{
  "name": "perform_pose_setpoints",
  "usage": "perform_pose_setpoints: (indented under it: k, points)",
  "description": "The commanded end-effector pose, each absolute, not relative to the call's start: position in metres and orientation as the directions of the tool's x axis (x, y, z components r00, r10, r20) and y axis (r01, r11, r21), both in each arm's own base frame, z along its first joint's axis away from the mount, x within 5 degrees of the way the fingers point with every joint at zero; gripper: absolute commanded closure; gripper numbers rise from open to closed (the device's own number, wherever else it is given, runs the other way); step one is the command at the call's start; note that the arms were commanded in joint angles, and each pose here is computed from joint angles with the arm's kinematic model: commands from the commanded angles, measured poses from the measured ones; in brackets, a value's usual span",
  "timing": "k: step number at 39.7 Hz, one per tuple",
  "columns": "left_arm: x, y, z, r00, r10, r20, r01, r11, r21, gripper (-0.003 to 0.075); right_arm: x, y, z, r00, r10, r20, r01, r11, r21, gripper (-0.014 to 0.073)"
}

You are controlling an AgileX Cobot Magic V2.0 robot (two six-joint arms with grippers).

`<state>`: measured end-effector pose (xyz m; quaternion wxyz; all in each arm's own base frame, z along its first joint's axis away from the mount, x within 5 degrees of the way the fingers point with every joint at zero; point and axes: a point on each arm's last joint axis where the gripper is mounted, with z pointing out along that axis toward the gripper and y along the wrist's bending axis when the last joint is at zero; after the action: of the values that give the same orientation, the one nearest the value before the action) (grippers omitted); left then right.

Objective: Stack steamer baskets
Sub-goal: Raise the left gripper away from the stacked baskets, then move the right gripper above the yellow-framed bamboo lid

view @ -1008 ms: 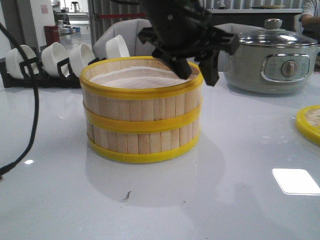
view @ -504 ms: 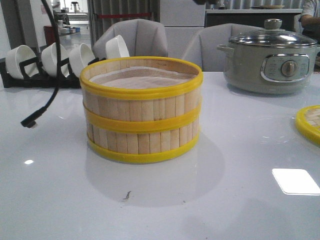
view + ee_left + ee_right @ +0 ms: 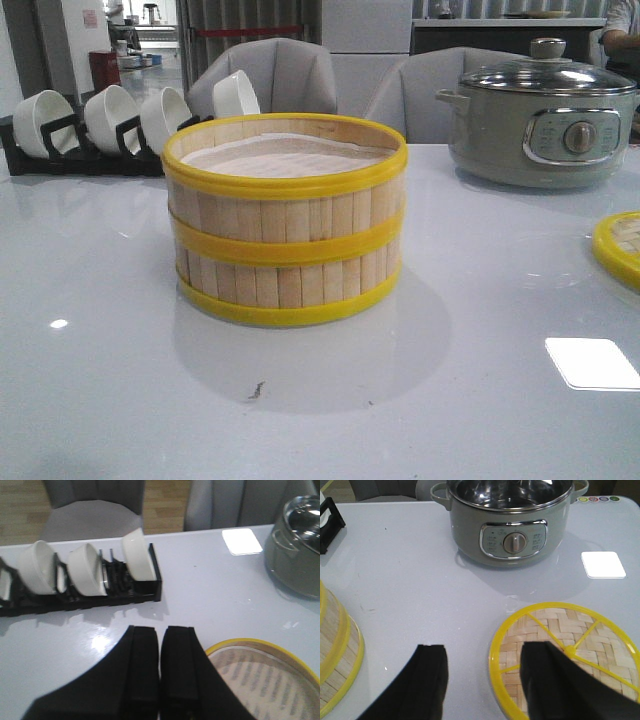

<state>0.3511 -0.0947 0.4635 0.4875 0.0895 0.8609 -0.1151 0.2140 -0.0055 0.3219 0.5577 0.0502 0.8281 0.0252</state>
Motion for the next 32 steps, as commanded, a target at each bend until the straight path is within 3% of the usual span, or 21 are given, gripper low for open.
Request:
perform_pose_setpoints:
  k: [1, 10, 21, 32]
  points:
    - [0.314, -0.068, 0.494, -0.379, -0.038, -0.925, 0.224, 0.966, -0.131, 0.0625, 0.216, -0.008, 0.343, -0.251, 0.098, -0.963, 0.055, 0.995, 0.087, 0.0150]
    - [0.237, -0.037, 0.470, -0.288, -0.084, -0.954, 0.155, 0.979, -0.133, 0.0625, 0.216, -0.007, 0.343, -0.249, 0.096, -0.964, 0.050, 0.995, 0.087, 0.0150]
    - [0.135, -0.020, 0.403, -0.169, -0.123, -0.978, 0.135, 0.980, -0.147, 0.0625, 0.216, -0.005, 0.343, -0.257, 0.095, -0.962, 0.043, 0.995, 0.087, 0.0150]
    - [0.090, -0.014, 0.327, -0.186, -0.126, -0.974, 0.127, 0.980, -0.151, 0.0625, 0.216, -0.005, 0.343, -0.258, 0.095, -0.962, 0.043, 0.995, 0.087, 0.0150]
